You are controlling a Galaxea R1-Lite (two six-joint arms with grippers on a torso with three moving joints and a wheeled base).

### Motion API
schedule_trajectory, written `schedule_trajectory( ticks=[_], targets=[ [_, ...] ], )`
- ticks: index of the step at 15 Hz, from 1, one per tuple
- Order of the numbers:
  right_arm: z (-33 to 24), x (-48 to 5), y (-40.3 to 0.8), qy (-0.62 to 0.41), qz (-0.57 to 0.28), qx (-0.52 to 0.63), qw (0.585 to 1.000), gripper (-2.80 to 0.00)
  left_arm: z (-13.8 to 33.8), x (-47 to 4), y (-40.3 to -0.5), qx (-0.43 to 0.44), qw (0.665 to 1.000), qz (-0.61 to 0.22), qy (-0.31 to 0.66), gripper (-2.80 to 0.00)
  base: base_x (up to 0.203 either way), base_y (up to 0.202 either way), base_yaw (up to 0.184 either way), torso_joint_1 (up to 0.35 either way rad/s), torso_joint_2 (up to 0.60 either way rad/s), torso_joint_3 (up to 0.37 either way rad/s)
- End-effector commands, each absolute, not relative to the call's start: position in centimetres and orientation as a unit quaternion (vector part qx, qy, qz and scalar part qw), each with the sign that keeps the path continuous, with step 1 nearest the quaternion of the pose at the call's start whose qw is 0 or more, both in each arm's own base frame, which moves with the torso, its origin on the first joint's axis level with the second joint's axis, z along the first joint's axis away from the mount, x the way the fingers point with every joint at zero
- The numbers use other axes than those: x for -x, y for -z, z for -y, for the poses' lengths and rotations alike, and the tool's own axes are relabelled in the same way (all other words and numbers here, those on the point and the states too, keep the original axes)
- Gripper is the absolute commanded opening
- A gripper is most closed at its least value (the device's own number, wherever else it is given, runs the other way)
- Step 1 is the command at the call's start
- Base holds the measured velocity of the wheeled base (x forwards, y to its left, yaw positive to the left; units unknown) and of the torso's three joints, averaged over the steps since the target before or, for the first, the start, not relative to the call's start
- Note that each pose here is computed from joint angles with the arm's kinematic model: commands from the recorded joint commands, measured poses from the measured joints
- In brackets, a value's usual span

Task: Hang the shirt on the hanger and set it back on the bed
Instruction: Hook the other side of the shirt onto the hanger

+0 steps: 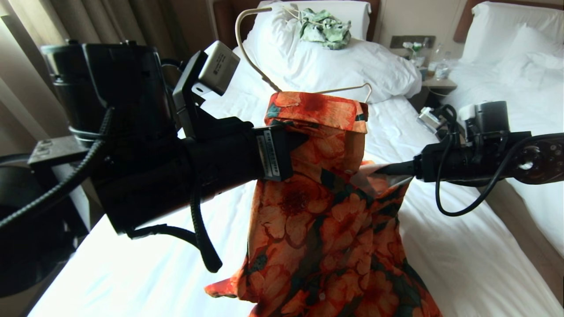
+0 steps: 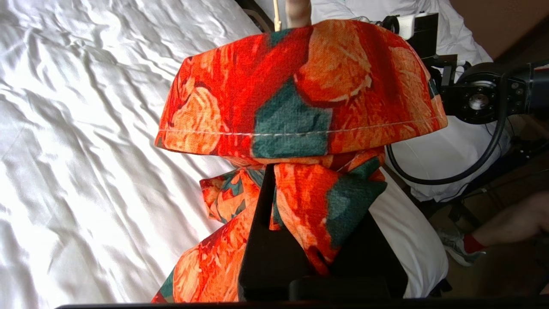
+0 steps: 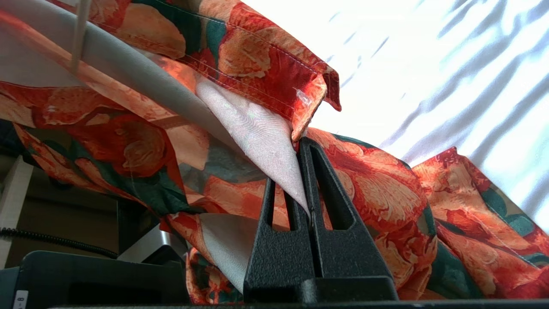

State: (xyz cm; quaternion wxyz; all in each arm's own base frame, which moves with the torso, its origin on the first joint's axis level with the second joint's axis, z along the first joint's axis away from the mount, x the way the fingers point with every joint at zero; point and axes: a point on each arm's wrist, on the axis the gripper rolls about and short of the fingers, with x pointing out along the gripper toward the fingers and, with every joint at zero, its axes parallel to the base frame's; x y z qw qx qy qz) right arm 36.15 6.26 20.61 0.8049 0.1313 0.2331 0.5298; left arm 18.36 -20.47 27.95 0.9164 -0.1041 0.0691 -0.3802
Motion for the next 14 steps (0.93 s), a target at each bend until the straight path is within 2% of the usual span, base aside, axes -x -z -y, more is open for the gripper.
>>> schedule_trajectory(
  ticks=[1, 4, 9, 14],
  targets=[
    [-6.3, -35.2, -21.4, -0.531, -0.245, -0.141, 0.799, -2.8, 20.4, -18.3, -28.0, 0.105, 0.916, -0.068, 0.381, -2.8, 0.0, 0.0, 0.0, 0.0, 0.0, 0.0],
    [-6.5, -34.5, -21.2, -0.529, -0.262, -0.148, 0.793, -2.8, 20.7, -18.3, -28.2, 0.104, 0.916, -0.065, 0.383, -2.8, 0.0, 0.0, 0.0, 0.0, 0.0, 0.0],
    [-5.9, -33.3, -22.2, -0.509, -0.252, -0.139, 0.811, -2.8, 21.2, -18.9, -26.9, 0.096, 0.917, -0.085, 0.376, -2.8, 0.0, 0.0, 0.0, 0.0, 0.0, 0.0],
    [-4.0, -34.8, -21.7, -0.483, -0.248, -0.146, 0.827, -2.8, 20.4, -17.5, -27.4, 0.118, 0.911, -0.087, 0.385, -2.8, 0.0, 0.0, 0.0, 0.0, 0.0, 0.0]
  ],
)
